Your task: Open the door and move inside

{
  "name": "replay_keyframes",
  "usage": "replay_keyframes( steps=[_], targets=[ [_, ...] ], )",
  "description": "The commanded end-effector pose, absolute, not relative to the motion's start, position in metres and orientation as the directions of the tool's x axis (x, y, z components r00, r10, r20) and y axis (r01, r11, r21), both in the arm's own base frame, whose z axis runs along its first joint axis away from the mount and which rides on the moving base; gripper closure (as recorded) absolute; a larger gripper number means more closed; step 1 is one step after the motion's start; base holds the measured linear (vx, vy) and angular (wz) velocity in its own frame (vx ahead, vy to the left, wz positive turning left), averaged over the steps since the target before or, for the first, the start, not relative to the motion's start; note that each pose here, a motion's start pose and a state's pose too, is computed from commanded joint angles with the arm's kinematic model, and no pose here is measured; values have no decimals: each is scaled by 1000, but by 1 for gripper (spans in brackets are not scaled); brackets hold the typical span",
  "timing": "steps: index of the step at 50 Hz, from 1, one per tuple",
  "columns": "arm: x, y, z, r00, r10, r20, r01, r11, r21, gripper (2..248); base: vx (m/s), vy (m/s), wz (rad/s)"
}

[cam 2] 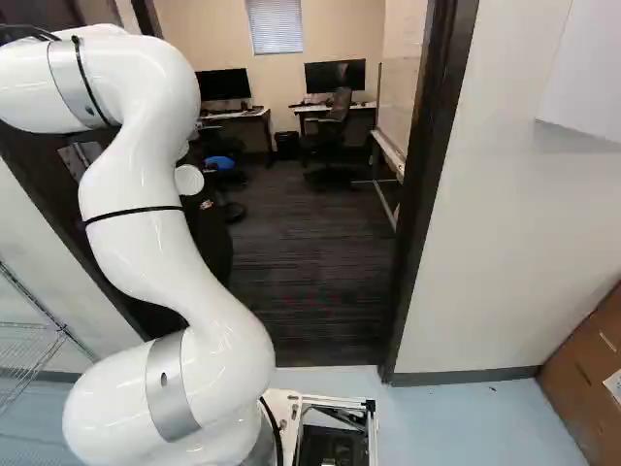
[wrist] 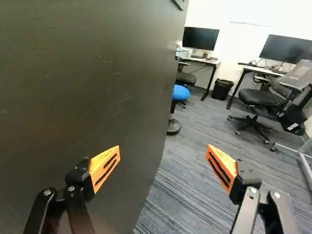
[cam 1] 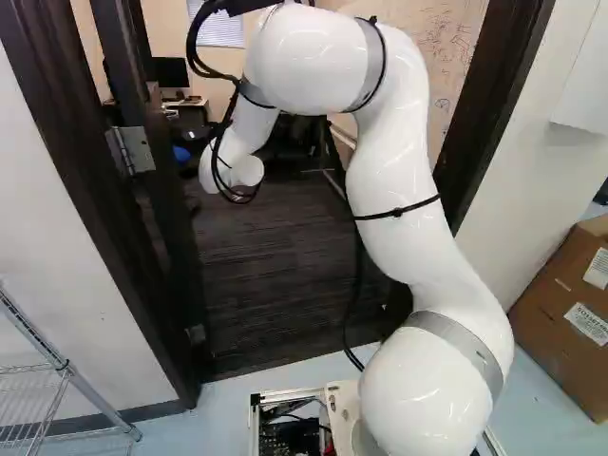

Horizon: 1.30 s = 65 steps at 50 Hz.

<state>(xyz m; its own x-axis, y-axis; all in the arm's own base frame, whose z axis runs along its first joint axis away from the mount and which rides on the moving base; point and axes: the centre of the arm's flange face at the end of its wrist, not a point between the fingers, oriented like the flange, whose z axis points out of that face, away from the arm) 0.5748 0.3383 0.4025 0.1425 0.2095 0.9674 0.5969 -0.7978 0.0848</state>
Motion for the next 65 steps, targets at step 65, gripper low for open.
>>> replay_keyframes(
  steps=[65],
  targets=[
    [550, 228, 412, 214, 205, 955, 483, -872, 79, 3, 0, 0, 0]
  ],
)
